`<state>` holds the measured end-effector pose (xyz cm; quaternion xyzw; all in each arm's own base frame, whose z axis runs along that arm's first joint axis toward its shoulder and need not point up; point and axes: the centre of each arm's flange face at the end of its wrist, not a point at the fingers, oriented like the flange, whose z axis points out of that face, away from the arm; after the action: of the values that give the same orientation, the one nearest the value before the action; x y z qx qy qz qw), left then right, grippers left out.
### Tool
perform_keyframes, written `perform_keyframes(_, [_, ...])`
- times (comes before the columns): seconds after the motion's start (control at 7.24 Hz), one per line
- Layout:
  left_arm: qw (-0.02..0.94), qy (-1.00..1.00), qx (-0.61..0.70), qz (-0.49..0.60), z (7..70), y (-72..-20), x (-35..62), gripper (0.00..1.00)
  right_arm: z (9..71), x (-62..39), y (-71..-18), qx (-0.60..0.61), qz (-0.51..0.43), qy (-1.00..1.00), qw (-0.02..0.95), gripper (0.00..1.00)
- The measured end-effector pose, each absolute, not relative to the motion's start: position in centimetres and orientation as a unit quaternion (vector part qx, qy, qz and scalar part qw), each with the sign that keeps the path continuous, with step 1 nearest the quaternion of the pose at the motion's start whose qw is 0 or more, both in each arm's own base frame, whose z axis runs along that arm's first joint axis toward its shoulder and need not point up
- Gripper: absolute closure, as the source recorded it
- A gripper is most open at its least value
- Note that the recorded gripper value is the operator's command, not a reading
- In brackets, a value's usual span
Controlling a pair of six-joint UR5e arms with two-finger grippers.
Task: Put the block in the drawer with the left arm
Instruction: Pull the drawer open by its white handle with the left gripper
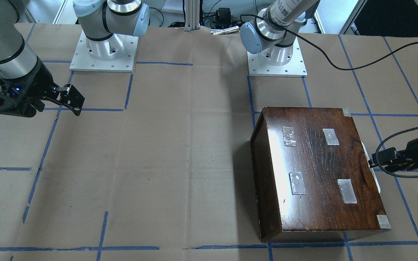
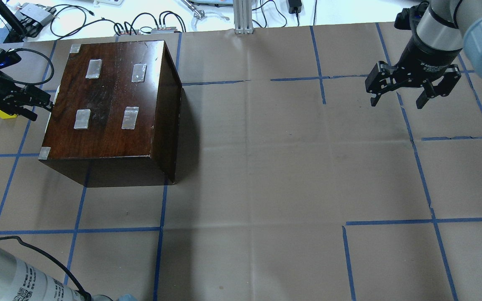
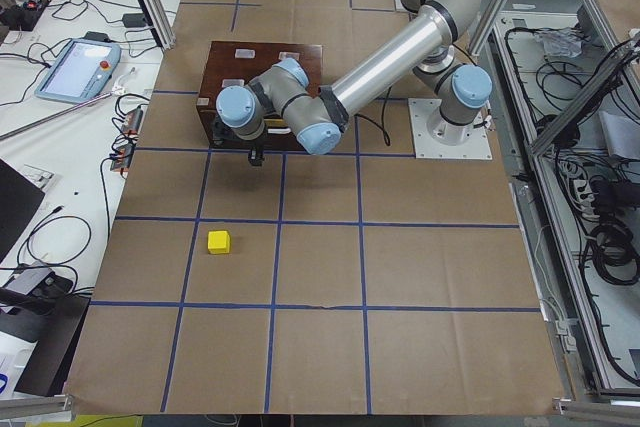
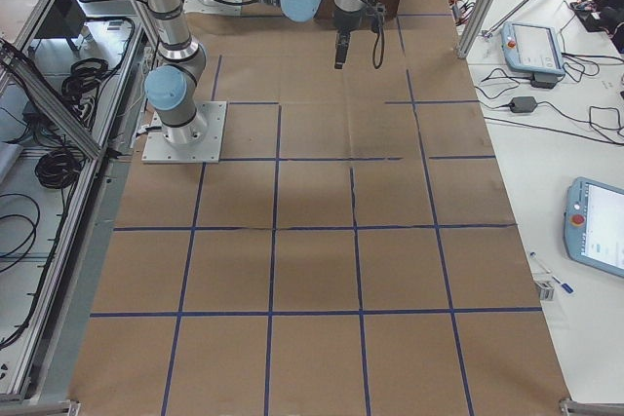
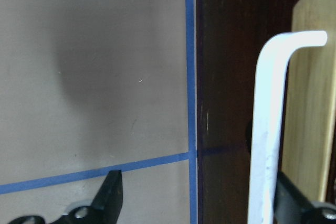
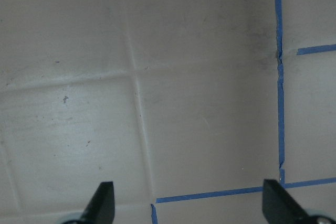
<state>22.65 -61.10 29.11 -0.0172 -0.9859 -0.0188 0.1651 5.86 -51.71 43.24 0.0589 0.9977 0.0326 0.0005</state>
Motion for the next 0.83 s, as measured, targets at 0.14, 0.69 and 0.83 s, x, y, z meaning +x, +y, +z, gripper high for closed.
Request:
perform_keyframes(0.14, [0.158,-0.987,-0.018,-0.023,29.2,-61.0,22.8,0.09,43.3,5.9,-51.7,0.059,0.032,0.998,0.000,0.00])
perform_keyframes(0.69, [0.111,-0.993,-0.021,-0.047,29.3,-60.3,24.2,0.09,43.2,5.9,-51.7,0.059,0.033,0.998,0.001,0.00])
perform_keyframes(0.83, [0.108,-0.993,-0.018,-0.048,29.4,-60.1,24.6,0.10,43.2,5.9,-51.7,0.059,0.033,0.998,0.000,0.00])
